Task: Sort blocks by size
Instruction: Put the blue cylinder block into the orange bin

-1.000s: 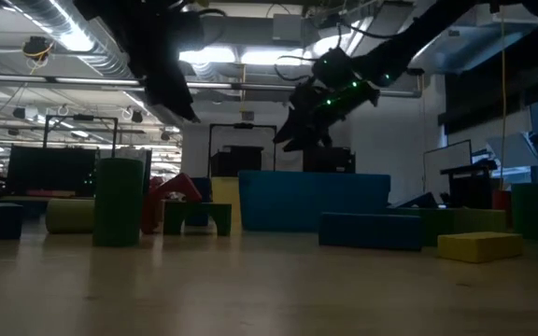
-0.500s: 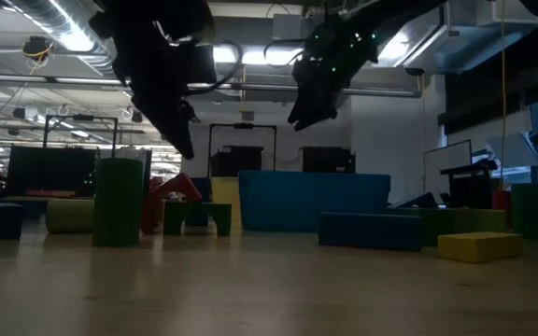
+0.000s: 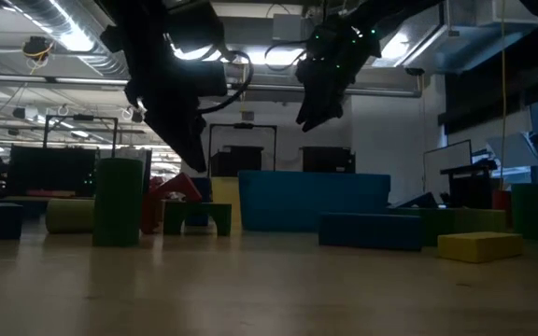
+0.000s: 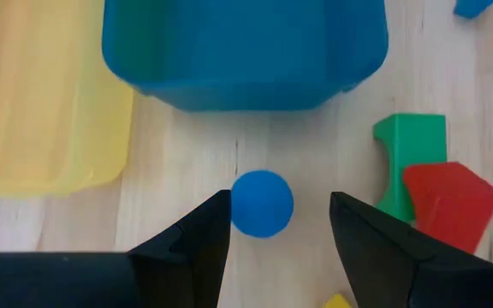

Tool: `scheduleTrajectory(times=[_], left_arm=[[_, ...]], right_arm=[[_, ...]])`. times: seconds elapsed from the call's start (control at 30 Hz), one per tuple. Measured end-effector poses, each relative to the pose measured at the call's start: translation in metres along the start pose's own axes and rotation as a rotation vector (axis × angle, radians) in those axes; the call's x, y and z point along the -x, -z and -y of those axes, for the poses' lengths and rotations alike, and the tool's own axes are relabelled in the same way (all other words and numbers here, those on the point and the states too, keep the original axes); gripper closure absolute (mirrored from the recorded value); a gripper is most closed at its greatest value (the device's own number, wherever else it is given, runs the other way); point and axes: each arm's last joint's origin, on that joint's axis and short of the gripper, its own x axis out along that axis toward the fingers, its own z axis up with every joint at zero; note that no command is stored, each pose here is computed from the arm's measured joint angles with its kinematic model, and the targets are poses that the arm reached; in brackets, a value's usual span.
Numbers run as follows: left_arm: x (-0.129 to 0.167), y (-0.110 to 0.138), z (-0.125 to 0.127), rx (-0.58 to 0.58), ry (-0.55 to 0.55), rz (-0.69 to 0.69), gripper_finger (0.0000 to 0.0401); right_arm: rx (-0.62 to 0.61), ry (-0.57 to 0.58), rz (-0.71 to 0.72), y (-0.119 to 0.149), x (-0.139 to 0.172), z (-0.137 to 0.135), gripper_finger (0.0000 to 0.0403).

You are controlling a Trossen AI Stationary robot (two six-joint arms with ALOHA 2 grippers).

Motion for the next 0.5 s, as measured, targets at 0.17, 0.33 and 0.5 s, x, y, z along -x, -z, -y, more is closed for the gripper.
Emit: scheduleTrajectory(times=[0.17,0.33,0.5], left_arm=[[-0.009,0.000,-0.001,-0.011,-0.019,-0.017,0.0217],[-0.018,0.001,-0.001,-0.015,-0.039,-0.043,0.0217],[-0.018,0.000,-0.001,-0.016,-0.034,-0.028,0.0217]], right_arm=[[0.000,-0.001,-0.004,0.000,0.000,0.000,0.0181],[-0.001,-0.001,-0.005,0.001,0.000,0.000,0.0181],[-0.001,-0.001,-0.005,0.001,0.000,0.000,0.0181]])
